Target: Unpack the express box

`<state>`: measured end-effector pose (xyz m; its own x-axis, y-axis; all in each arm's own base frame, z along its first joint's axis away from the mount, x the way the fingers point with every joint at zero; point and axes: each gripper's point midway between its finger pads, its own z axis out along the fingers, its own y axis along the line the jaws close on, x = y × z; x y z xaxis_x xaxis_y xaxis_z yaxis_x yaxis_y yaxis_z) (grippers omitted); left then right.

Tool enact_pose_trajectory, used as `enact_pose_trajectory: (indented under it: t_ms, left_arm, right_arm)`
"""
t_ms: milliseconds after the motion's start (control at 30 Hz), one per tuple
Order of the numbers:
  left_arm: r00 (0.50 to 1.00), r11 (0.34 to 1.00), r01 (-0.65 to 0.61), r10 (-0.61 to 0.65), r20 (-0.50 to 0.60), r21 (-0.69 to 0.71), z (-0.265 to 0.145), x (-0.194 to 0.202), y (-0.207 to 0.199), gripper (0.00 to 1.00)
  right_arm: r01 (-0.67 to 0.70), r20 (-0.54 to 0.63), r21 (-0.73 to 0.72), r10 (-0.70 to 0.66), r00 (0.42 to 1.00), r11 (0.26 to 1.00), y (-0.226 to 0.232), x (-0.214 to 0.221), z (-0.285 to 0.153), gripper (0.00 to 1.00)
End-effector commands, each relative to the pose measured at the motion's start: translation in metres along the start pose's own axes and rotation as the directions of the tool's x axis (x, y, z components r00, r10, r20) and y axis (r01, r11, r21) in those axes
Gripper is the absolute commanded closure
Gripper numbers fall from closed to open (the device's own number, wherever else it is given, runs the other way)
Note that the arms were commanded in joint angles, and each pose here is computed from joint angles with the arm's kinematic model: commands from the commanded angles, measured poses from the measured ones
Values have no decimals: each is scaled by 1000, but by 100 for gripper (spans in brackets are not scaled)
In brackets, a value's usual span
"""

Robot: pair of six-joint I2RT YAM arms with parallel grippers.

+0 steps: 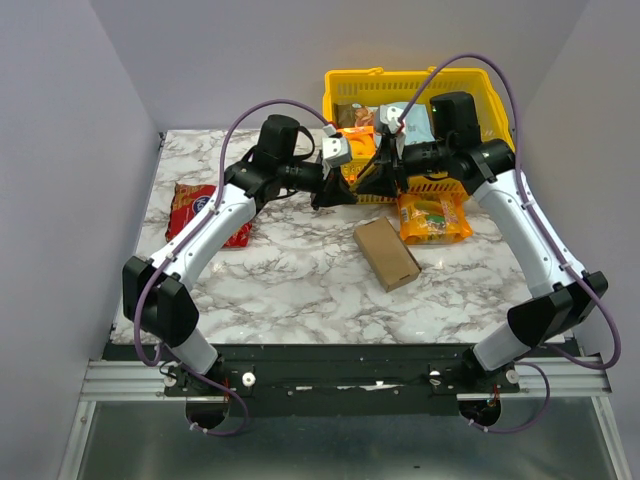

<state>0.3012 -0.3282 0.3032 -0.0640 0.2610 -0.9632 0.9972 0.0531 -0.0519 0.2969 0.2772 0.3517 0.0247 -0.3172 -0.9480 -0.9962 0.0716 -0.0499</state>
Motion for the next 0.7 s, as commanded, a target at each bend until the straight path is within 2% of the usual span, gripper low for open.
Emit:
enact_pose_trajectory:
  t_ms: [0,233,367,467,567,667]
  left_arm:
    - [1000,1000,-1,1,10,-7,4,-5,5,100]
    - [1000,1000,-6,6,10,-19,3,-7,7,100]
    - [1000,999,-21,21,4,-33,0,-8,9,100]
    - [999,998,-41,40,-8,-40,-1,-8,10,100]
    - [999,998,-50,49,-12,-39,-2,-9,9,100]
    - [998,998,-54,54,-11,-34,-3,-10,8,100]
  right_arm:
    - [-27,-17,-15,27,999,1000,1,4,1,60]
    - [-20,-44,-9,19,999,1000,2,11,-1,73]
    - [-7,-69,-9,7,998,1000,4,17,-3,85]
    - [6,-97,-7,-6,995,1000,7,22,-6,90]
    - [1,-110,-3,-1,994,1000,9,29,-7,91]
    - [-15,-117,22,18,993,1000,8,32,-8,88]
